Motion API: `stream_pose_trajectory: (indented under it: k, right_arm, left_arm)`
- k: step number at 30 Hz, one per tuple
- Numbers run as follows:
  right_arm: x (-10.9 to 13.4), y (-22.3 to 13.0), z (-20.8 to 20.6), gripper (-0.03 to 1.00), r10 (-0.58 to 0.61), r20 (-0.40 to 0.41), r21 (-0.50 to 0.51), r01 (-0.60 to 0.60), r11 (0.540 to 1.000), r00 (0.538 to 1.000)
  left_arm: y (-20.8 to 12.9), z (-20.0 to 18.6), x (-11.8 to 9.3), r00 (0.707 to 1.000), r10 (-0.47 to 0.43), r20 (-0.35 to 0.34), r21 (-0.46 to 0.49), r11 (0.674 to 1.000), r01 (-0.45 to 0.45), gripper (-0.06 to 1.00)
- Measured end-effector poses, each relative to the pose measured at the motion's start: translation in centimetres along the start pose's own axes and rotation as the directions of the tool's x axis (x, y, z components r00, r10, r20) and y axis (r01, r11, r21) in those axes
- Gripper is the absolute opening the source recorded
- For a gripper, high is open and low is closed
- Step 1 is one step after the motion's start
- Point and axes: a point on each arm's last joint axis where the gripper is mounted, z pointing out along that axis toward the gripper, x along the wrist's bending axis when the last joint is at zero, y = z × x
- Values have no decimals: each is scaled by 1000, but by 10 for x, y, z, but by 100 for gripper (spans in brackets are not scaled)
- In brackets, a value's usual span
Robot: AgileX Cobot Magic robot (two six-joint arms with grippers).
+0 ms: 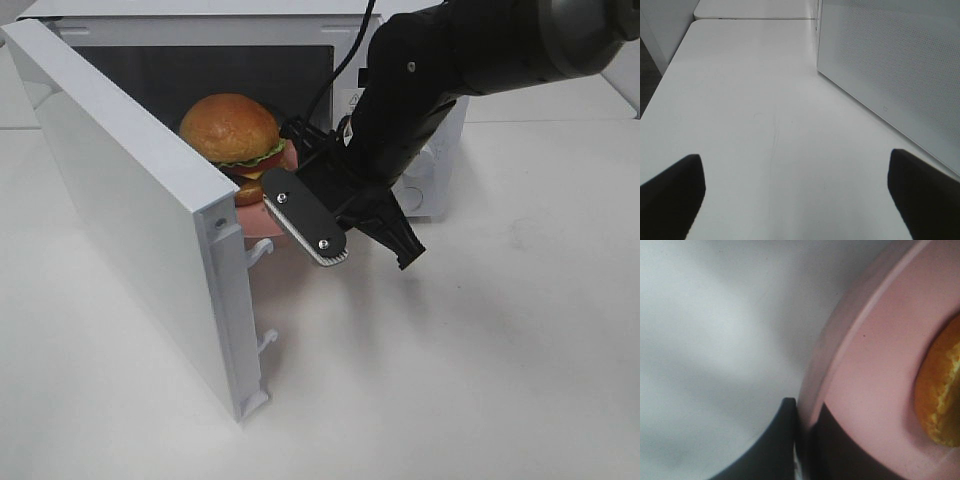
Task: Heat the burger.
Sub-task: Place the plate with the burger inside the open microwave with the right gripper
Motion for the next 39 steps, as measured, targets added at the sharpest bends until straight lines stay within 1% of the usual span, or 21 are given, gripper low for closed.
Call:
stream_pose_trajectory:
  k: [9, 12, 14, 17, 19, 20, 25, 30, 39]
  right_arm:
    - [-12, -2, 8, 3, 19, 4, 14, -19, 1000, 1000]
    - [-18, -2, 11, 3, 18, -12, 20, -18, 1000, 1000]
    - [-26, -2, 13, 3, 31, -26, 25, -31, 999, 999]
    - [-28, -2, 13, 3, 33, -25, 25, -32, 999, 999]
    - [-36, -3, 17, 3, 37, -28, 29, -36, 999, 999]
    - [-36, -3, 17, 3, 37, -28, 29, -36, 999, 999]
    - [-45, -2, 20, 3, 32, -14, 41, -31, 999, 999]
    - [-56, -1, 28, 3, 53, 1, 42, -53, 998, 999]
    - [-67, -5, 36, 3, 80, 16, 76, -81, 994, 997]
  left_arm:
    - [0, 0, 0, 1000, 0, 0, 0, 1000, 0, 90]
    - [0, 0, 0, 1000, 0, 0, 0, 1000, 0, 90]
    - [0, 0, 0, 1000, 0, 0, 0, 1000, 0, 90]
    - [0, 0, 0, 1000, 0, 0, 0, 1000, 0, 90]
    - [0, 0, 0, 1000, 0, 0, 0, 1000, 0, 90]
    - [0, 0, 0, 1000, 0, 0, 0, 1000, 0, 90]
    - [0, 0, 0, 1000, 0, 0, 0, 1000, 0, 90]
    - [0, 0, 0, 1000, 0, 0, 0, 1000, 0, 90]
    - [0, 0, 0, 1000, 0, 0, 0, 1000, 0, 90]
